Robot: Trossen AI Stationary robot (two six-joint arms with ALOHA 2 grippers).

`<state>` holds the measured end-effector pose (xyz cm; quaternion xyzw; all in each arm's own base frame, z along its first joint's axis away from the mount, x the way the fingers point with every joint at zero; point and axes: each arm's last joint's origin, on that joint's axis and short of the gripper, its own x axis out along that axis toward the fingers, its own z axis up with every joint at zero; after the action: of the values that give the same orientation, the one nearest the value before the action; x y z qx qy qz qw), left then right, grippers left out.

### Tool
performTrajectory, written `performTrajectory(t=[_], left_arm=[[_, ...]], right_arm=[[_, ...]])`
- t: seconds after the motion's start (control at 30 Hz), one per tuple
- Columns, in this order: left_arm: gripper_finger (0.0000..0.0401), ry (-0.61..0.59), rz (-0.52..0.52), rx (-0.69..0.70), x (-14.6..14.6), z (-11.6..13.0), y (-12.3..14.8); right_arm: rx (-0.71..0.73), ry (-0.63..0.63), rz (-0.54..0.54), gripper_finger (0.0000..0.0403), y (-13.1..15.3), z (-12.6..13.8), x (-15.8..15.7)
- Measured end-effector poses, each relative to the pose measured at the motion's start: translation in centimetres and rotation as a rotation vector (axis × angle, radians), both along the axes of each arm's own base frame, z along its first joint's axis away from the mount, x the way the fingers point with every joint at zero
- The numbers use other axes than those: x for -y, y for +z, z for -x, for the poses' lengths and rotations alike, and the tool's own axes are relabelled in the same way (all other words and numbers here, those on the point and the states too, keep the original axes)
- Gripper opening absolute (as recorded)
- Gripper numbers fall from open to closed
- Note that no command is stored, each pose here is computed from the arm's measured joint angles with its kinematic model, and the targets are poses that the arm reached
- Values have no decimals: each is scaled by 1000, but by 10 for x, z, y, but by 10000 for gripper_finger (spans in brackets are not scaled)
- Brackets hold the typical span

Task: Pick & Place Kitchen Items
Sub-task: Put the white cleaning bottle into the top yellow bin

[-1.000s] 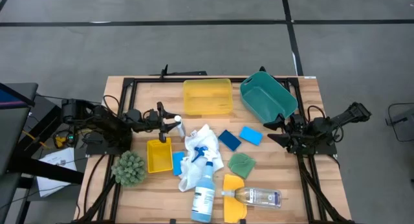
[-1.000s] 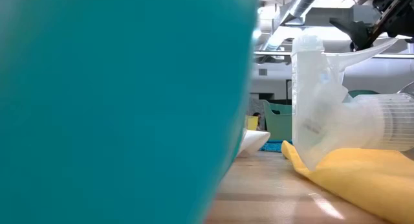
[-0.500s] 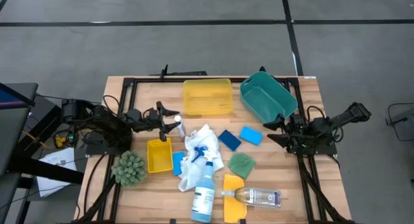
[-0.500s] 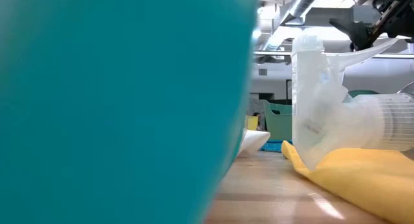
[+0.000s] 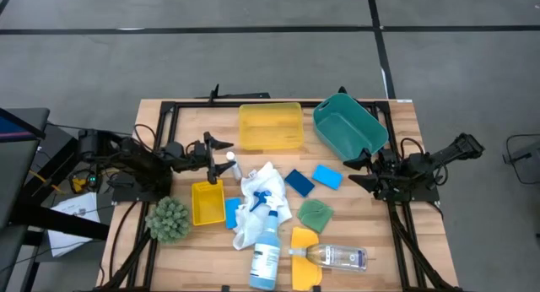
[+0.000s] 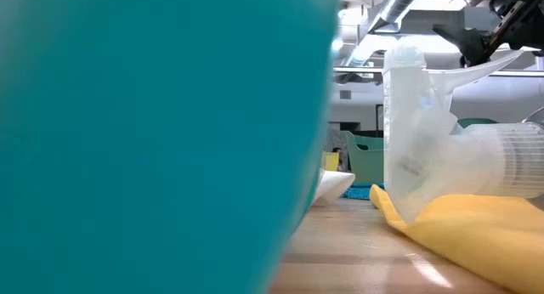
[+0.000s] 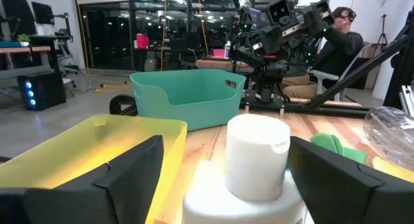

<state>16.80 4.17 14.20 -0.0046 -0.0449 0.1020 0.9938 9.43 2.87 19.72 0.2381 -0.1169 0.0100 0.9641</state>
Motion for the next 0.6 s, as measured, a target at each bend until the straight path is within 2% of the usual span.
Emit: performTrajectory(t=[0.23, 0.6], left_arm=[[335, -13, -36, 75, 1, 3, 12], [349, -102, -36, 306, 0, 15, 48]], right_arm=[[0, 0, 0, 278, 0, 0, 0], [0, 0, 0, 278, 0, 0, 0]])
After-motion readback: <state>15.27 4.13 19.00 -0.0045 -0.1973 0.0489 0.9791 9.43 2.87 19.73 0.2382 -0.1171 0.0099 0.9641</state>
